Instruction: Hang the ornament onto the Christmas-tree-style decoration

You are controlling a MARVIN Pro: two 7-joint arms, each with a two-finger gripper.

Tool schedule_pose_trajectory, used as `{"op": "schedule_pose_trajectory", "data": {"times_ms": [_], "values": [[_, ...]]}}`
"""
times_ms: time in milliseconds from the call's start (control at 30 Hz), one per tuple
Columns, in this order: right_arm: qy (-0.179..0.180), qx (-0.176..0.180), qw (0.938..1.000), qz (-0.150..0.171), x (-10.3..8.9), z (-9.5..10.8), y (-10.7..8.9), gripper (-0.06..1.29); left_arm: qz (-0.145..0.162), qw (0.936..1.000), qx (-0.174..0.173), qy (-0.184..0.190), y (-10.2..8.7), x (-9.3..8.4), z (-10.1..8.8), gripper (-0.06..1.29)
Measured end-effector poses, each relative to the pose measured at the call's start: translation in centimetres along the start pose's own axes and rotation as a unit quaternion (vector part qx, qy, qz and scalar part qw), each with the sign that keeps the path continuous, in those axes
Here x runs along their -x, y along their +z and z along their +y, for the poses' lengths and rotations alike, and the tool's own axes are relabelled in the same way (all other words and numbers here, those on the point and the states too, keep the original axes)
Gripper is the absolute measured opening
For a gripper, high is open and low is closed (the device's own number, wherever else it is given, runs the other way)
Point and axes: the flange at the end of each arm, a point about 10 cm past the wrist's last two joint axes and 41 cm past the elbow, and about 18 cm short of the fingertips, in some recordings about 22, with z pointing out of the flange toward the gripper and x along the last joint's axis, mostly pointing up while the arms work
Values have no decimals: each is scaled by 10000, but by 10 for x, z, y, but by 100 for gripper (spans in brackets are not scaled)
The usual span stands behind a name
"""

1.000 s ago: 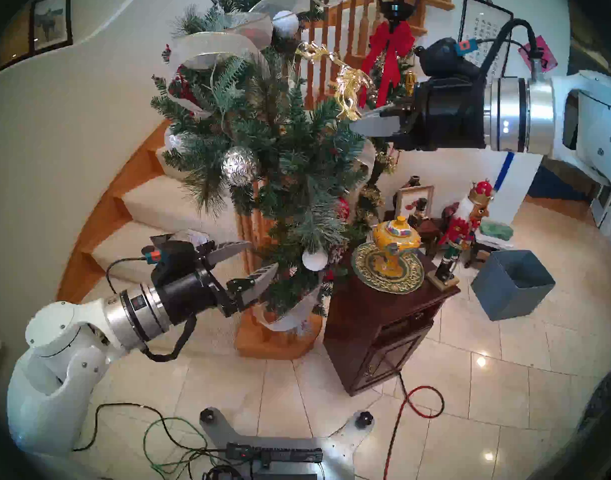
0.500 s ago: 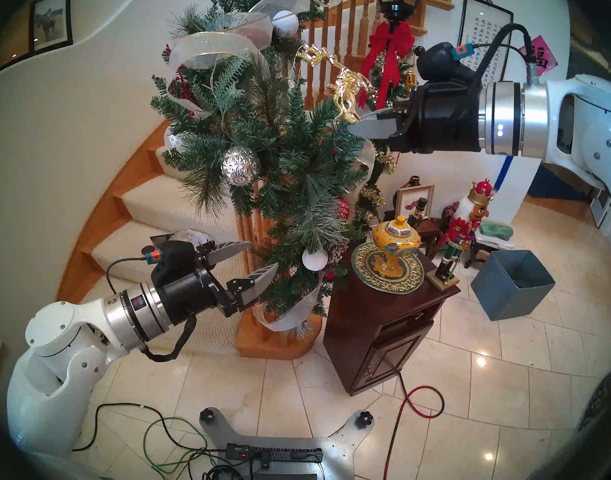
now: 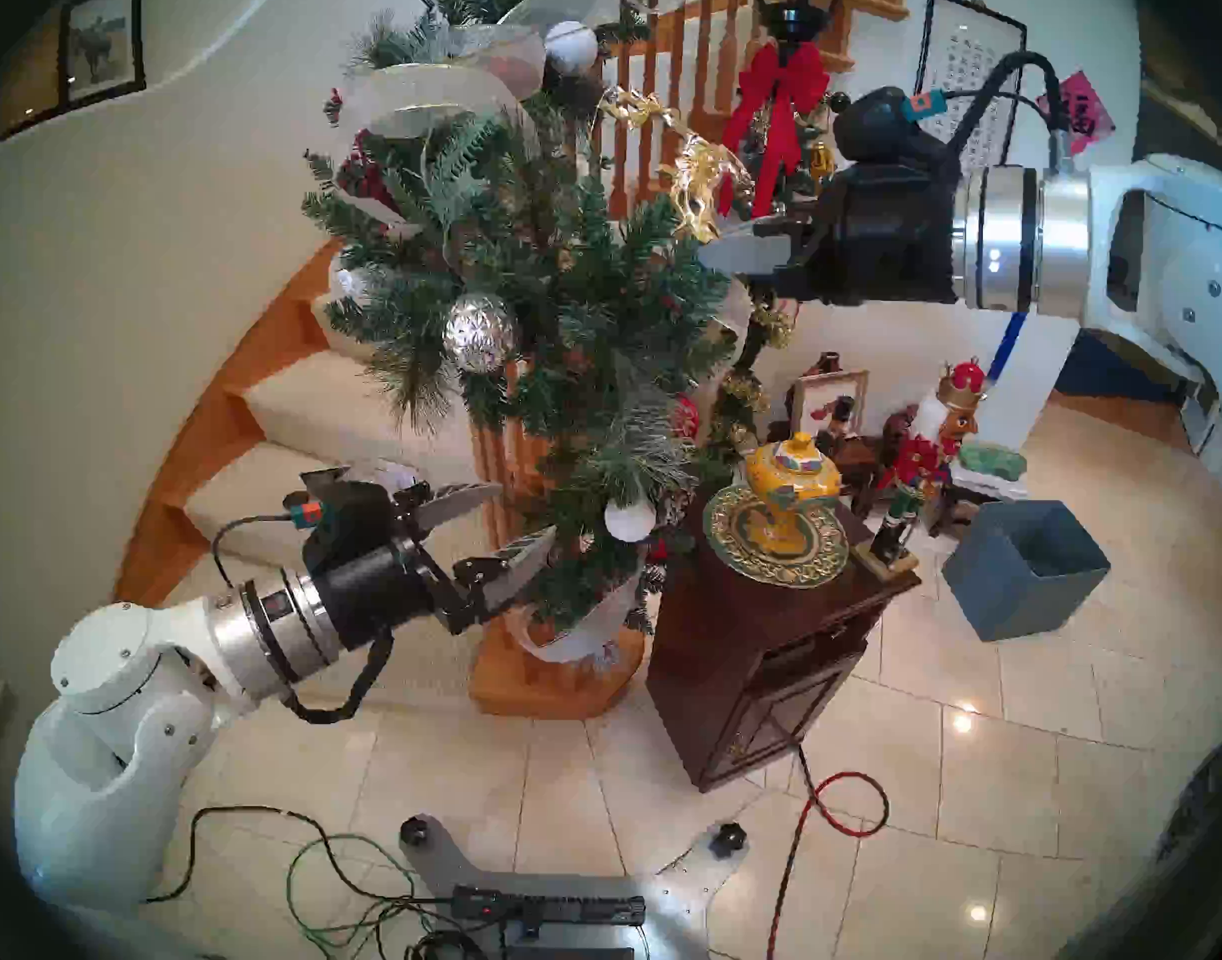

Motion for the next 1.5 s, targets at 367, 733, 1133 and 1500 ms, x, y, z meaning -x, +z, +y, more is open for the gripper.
{"op": "schedule_pose_trajectory", "data": {"times_ms": [367, 733, 1133, 1500], "values": [[32, -55, 10000, 45, 1, -5, 3, 8, -1, 10000, -1, -1, 0, 0, 0, 124], [15, -173, 9998, 83, 0, -16, 7, 8, -2, 10000, -1, -3, 0, 0, 0, 124], [43, -142, 9998, 137, -1, -17, 8, 8, -3, 10000, -2, -4, 0, 0, 0, 124], [93, -71, 9998, 162, 0, -15, 8, 8, -4, 10000, -2, -5, 0, 0, 0, 124]]}}
